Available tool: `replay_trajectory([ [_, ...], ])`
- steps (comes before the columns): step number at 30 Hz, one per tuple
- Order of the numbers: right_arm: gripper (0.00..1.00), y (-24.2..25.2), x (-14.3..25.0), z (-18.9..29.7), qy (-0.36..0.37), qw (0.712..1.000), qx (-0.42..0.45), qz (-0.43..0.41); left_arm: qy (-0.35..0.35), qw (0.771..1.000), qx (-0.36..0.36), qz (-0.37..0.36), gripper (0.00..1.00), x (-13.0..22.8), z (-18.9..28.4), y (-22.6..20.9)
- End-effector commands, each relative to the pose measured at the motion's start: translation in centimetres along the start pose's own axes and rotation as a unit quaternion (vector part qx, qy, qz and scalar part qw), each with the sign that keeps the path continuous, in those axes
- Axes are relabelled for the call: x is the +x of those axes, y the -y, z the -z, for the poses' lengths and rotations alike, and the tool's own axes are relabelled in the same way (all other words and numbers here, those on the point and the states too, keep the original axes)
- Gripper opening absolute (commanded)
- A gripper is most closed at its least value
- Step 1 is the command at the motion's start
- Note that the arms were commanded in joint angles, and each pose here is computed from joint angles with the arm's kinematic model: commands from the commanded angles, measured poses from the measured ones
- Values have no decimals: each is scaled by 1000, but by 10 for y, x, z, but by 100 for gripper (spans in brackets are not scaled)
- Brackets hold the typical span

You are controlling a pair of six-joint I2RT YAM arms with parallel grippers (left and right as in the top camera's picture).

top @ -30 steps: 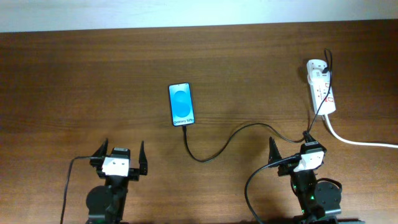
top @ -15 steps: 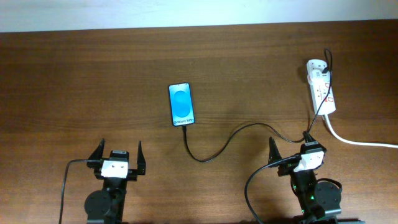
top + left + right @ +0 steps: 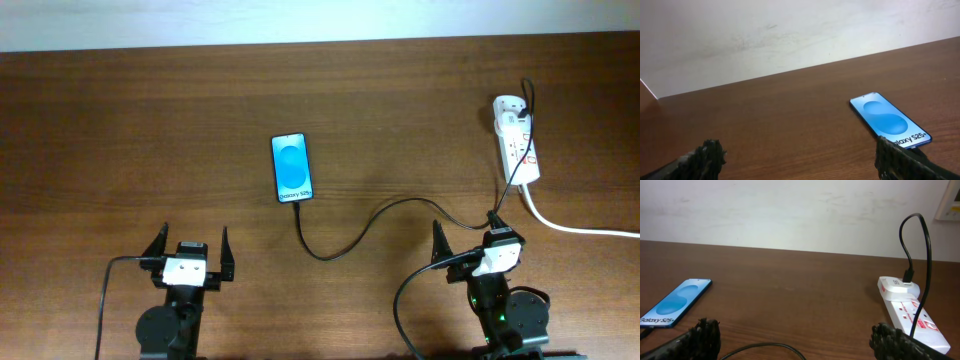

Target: Plug charger to phone and switch on socket

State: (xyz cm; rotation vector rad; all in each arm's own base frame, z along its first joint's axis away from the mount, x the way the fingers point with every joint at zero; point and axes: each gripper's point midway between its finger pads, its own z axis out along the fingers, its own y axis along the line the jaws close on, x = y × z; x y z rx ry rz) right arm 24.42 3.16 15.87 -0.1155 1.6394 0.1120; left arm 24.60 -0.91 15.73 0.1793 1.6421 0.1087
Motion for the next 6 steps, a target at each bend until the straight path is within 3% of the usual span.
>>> replay_trajectory([
  [1,98,0,2,0,-1,1000,0,0,-1,1000,-6,-8,99,2,0,-2],
  [6,98,0,2,0,-1,1000,0,0,-1,1000,-6,-8,99,2,0,-2],
])
